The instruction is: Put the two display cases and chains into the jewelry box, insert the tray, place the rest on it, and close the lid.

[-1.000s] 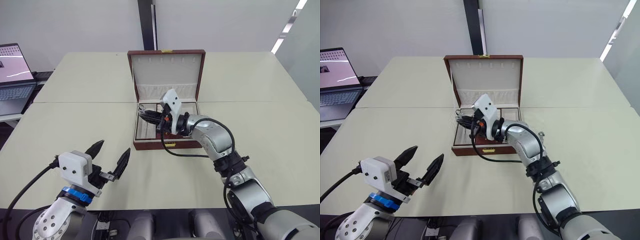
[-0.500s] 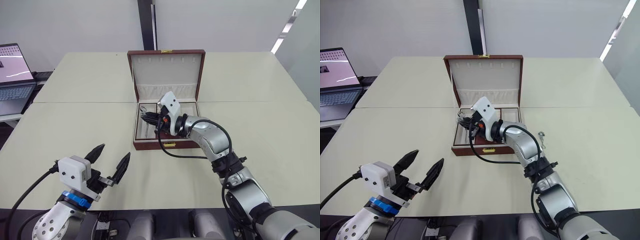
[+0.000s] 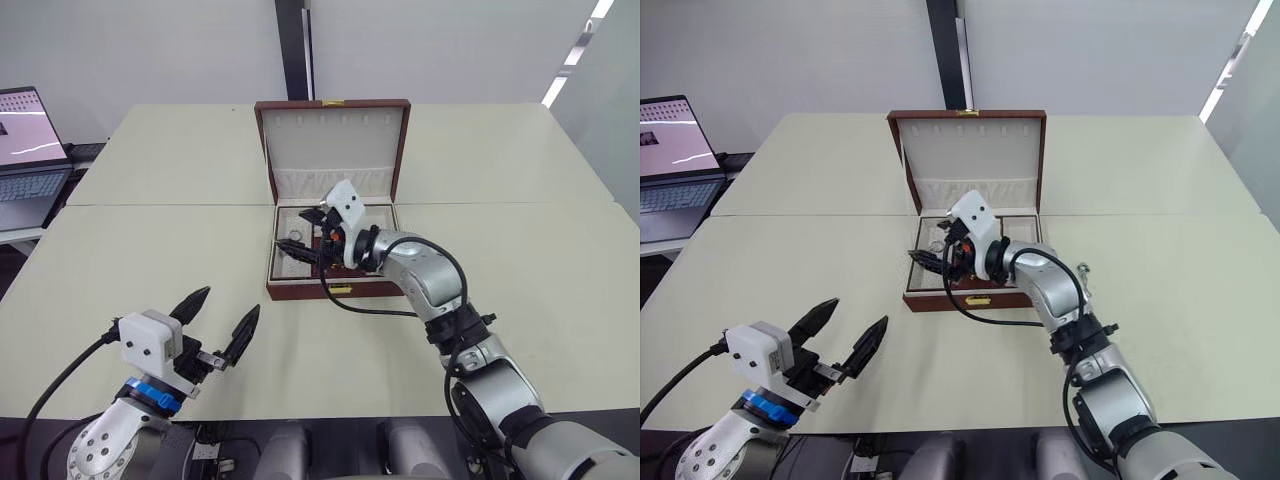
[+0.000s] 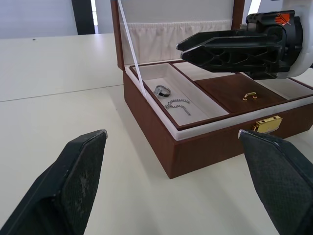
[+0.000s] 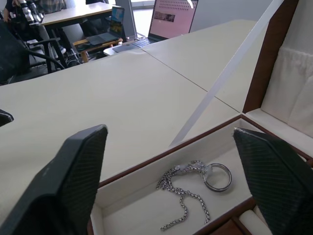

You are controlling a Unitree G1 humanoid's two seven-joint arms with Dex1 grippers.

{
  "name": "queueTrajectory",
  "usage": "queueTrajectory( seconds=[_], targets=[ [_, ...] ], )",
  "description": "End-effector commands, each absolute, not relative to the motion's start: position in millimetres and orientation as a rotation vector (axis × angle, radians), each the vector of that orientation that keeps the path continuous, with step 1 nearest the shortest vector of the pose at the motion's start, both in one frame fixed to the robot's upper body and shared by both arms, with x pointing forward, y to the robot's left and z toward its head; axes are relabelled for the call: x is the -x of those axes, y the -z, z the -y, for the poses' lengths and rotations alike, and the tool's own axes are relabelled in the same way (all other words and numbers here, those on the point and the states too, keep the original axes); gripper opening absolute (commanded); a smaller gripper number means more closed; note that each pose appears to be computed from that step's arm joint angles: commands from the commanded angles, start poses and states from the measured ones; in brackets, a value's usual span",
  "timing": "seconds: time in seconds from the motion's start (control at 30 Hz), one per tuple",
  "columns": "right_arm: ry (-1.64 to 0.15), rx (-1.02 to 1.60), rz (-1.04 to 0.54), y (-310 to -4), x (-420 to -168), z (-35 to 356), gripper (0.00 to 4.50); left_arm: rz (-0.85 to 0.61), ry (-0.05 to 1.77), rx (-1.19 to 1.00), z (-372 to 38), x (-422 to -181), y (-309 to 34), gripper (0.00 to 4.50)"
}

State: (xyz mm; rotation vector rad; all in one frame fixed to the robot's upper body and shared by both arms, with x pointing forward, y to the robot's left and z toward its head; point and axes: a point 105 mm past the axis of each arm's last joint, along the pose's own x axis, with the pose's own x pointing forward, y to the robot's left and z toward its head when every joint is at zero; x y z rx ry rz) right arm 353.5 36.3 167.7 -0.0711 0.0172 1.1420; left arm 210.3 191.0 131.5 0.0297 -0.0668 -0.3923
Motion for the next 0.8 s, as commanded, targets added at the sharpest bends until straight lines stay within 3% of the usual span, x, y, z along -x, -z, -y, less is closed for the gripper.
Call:
queueTrajectory(
  seconds=[0.03,0.4,0.53,0.67,0.8],
  targets=[
    [-1.167,0.075,0.077,-186,-345,-24,4.45,0.073,0.423,-0.033,-190,-212,-136,4.50],
    [-1.154,0.091,0.105,-198,-326,84,4.45,0.005,0.458,-0.103,-231,-238,-140,4.50],
    [-1.036,0.149,0.018,-182,-322,145,4.45,-0.025,0.444,-0.150,-261,-249,-142,4.50],
    [-0.936,0.135,-0.030,-171,-317,181,4.45,-0.034,0.425,-0.161,-280,-257,-145,4.50],
    [-0.743,0.127,-0.104,-149,-306,239,4.45,-0.044,0.367,-0.193,-308,-268,-149,4.50]
  ],
)
